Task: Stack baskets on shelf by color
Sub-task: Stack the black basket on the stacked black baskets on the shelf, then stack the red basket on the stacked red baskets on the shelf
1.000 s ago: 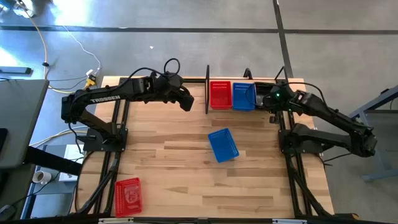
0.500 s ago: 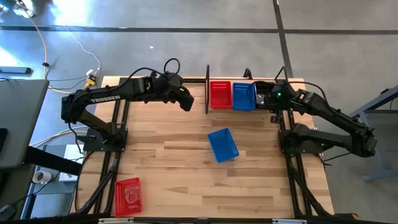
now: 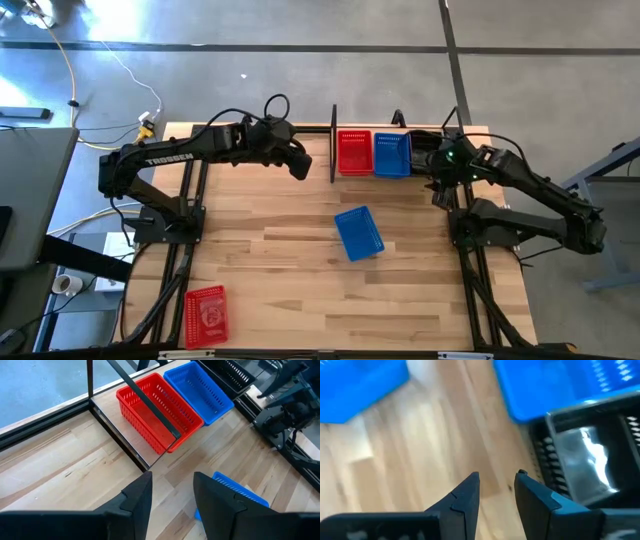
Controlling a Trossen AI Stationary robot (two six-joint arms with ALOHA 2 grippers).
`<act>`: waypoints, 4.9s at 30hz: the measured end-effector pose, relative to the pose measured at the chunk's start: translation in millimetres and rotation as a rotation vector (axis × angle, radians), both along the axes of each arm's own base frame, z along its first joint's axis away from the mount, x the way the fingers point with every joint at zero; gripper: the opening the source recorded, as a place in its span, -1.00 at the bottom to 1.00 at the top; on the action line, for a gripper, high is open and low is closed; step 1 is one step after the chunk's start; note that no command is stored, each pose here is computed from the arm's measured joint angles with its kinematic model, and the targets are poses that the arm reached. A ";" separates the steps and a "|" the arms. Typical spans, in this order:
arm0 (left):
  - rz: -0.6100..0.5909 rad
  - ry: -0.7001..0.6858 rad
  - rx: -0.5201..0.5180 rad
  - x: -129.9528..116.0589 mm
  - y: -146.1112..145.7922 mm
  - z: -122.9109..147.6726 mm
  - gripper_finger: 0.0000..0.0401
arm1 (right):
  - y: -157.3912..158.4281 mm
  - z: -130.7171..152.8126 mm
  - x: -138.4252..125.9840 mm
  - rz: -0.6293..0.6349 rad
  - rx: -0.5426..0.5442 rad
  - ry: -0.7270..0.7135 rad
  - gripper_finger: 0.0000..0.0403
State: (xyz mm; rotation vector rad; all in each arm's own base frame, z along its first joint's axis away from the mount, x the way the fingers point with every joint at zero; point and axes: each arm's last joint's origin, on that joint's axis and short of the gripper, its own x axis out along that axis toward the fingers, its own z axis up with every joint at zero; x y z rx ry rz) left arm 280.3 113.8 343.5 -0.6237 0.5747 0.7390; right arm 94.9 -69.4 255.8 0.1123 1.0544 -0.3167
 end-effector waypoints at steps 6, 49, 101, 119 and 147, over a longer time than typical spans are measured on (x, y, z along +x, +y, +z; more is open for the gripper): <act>-0.018 0.015 0.023 -0.1 0.2 0.0 -0.34 | -4.9 -4.7 6.5 -0.005 0.031 0.025 -0.46; -0.038 0.031 0.031 -7.8 18.1 -0.1 -0.34 | -32.2 -32.8 33.2 -0.249 0.074 0.233 -0.47; -0.410 0.607 -0.355 -84.2 -263.6 -30.2 -0.34 | 56.1 51.6 104.5 -0.219 0.297 -0.433 -0.47; -0.029 0.547 -0.515 -150.5 -329.1 -38.3 -0.34 | 83.7 59.7 110.3 -0.182 0.327 -0.538 -0.47; 0.233 0.853 -0.493 -127.4 -369.8 -106.1 -0.34 | 89.6 60.2 110.2 -0.183 0.333 -0.548 -0.47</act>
